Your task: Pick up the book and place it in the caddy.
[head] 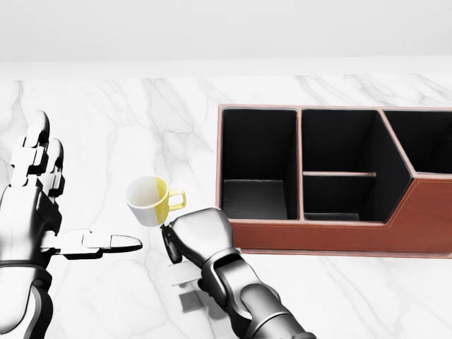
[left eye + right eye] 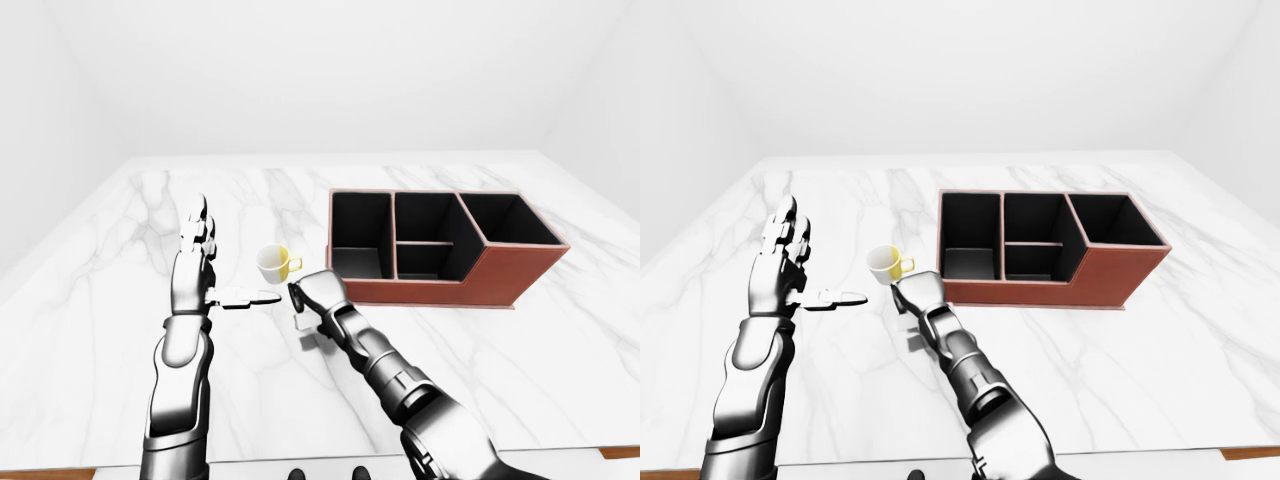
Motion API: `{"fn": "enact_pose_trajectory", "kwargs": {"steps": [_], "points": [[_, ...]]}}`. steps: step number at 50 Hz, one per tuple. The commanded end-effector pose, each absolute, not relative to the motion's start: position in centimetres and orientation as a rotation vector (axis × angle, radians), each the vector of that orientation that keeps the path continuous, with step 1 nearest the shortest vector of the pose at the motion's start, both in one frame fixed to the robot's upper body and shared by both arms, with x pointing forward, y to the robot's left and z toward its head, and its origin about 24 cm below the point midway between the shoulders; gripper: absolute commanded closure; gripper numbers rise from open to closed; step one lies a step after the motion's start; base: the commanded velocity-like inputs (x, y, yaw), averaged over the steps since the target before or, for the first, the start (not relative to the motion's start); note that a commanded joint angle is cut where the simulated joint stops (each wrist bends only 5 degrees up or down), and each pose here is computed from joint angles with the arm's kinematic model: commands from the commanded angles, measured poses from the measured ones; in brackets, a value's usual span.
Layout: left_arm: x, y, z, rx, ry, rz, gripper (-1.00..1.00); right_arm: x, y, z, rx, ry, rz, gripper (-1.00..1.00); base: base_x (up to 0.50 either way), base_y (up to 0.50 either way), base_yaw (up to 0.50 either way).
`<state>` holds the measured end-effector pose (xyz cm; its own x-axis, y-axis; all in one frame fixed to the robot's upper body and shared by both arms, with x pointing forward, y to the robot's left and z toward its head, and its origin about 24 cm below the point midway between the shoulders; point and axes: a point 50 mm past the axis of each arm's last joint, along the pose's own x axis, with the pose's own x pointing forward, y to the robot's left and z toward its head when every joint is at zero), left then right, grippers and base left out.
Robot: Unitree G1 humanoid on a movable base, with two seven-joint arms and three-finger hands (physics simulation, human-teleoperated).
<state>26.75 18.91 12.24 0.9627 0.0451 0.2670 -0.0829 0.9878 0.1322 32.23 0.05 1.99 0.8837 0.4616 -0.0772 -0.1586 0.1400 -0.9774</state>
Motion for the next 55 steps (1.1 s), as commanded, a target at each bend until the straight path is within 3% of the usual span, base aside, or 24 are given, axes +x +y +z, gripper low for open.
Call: {"fn": "enact_pose_trajectory", "kwargs": {"steps": [1, 19, 45, 55], "points": [[26.6, 19.0, 12.4, 0.143, -0.272, 0.069, -1.00, 32.1, -2.2, 2.7, -1.386, -0.257, 0.422, 1.00, 0.00, 0.00, 0.00], [26.7, 18.9, 12.7, 0.147, -0.287, 0.066, -1.00, 30.2, -4.0, 8.9, -1.274, -0.325, 0.373, 1.00, 0.00, 0.00, 0.00], [26.5, 18.8, 12.9, 0.150, -0.297, 0.066, -1.00, 25.5, -7.9, 17.5, -1.211, -0.416, 0.450, 1.00, 0.00, 0.00, 0.00], [26.5, 18.7, 13.0, 0.152, -0.300, 0.066, -1.00, 24.6, -10.6, 20.8, -1.135, -0.471, 0.308, 1.00, 0.00, 0.00, 0.00]]}}
